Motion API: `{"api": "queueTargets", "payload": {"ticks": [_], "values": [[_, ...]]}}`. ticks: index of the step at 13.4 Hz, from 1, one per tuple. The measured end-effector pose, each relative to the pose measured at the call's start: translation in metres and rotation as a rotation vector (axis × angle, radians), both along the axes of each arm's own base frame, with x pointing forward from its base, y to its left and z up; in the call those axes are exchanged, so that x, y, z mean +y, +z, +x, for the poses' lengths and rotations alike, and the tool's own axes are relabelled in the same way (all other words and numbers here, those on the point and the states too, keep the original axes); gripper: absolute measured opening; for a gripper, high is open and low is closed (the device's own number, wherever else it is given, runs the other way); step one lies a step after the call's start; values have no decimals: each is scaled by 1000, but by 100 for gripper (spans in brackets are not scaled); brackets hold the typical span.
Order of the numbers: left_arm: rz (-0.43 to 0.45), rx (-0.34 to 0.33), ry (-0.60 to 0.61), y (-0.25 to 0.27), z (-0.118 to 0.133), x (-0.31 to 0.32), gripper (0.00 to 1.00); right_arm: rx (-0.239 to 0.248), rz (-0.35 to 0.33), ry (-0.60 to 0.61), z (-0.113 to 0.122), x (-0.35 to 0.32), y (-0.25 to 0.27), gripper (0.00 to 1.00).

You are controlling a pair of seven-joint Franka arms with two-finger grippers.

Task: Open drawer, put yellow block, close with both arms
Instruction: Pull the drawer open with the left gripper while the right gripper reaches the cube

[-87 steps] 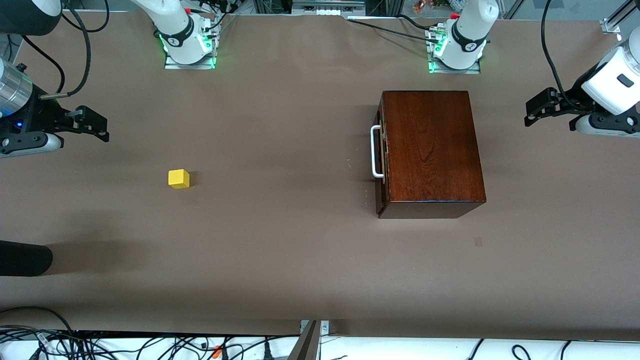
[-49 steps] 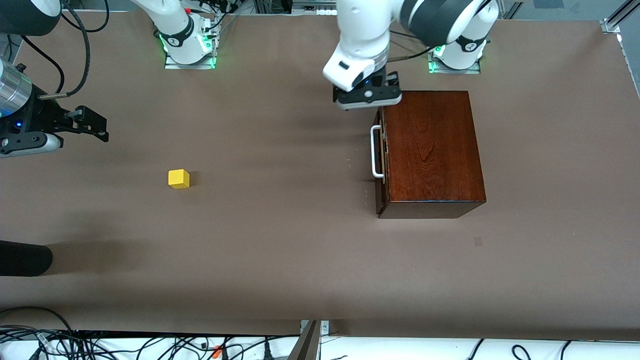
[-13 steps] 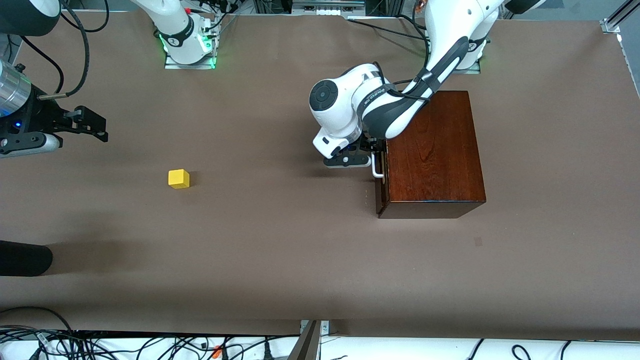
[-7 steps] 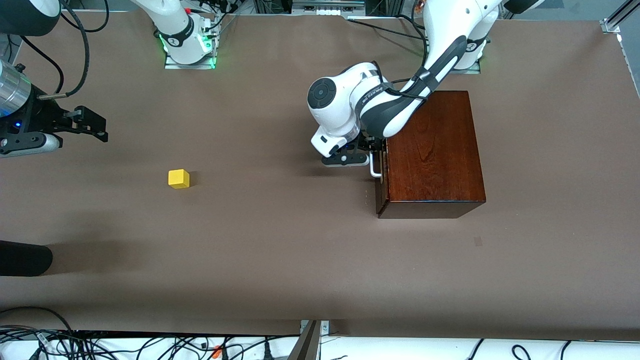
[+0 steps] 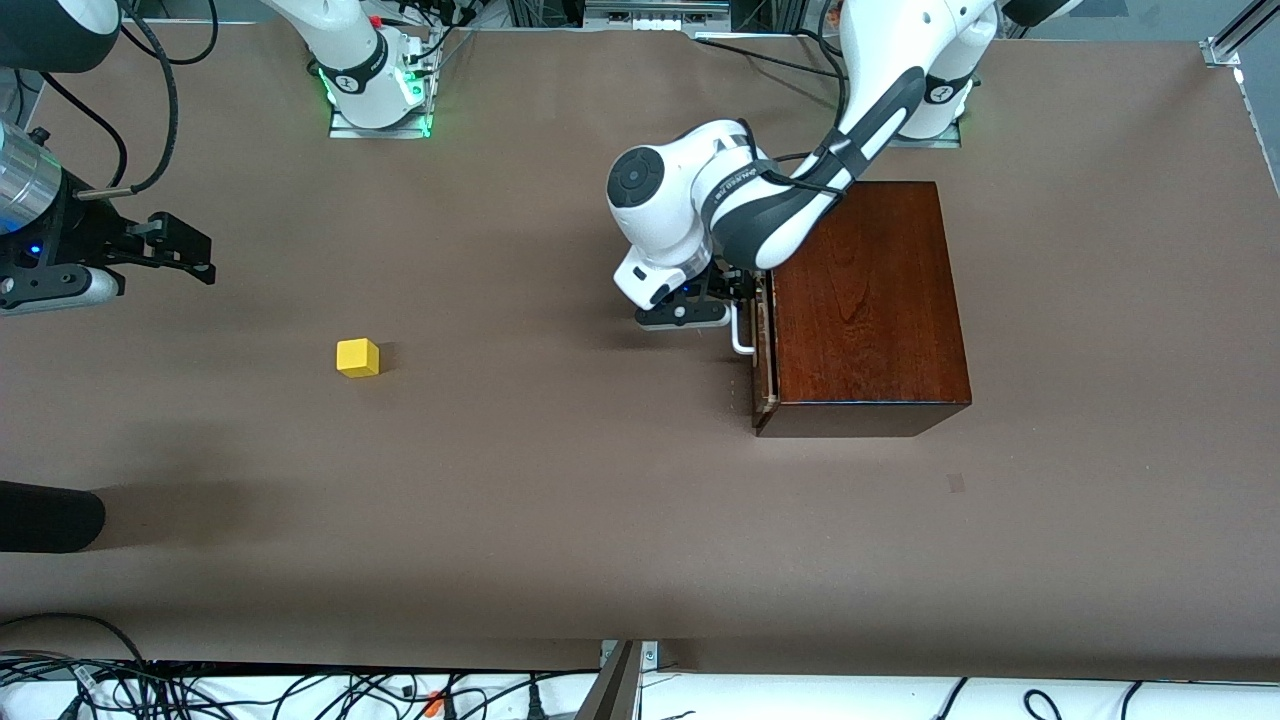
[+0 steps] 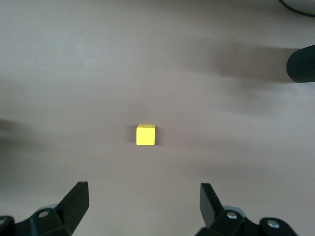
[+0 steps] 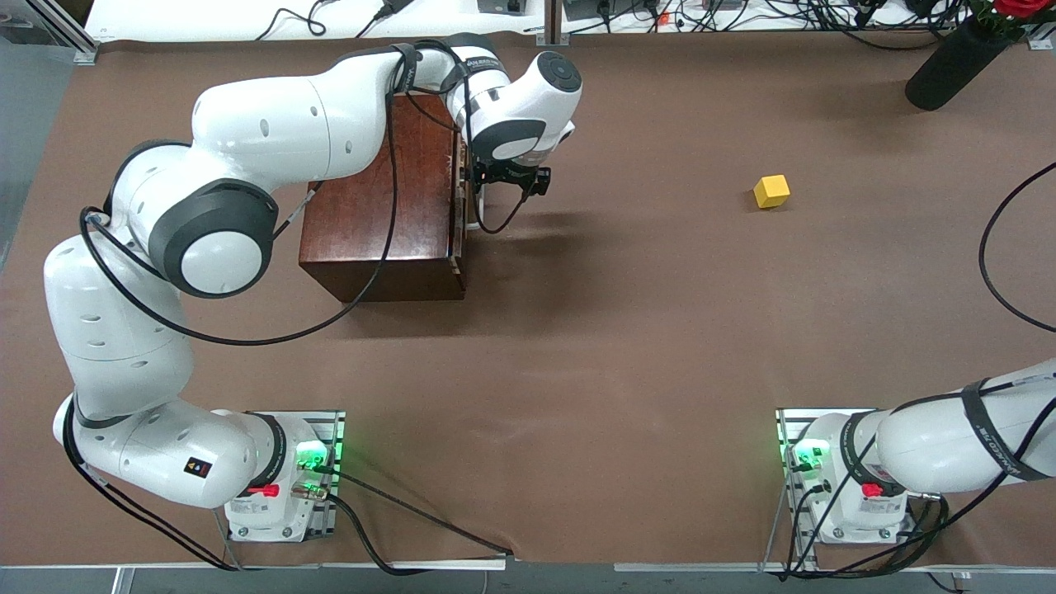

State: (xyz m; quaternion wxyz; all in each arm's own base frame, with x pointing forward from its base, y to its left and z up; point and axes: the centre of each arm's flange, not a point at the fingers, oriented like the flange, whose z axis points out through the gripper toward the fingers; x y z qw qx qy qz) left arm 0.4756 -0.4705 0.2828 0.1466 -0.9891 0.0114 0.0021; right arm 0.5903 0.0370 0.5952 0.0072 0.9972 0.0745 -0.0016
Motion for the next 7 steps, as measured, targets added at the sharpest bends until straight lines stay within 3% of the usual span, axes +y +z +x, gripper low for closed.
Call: {"api": "queueTargets", "payload": {"ticks": [5,7], "values": [[-12,-12,1,1,-12,-21,100,31,-3,-19,-1,-10,-6,100],[-26,-17,5,2,-13,-27,100,29,-7,-34,9,-15,-19,100]]}}
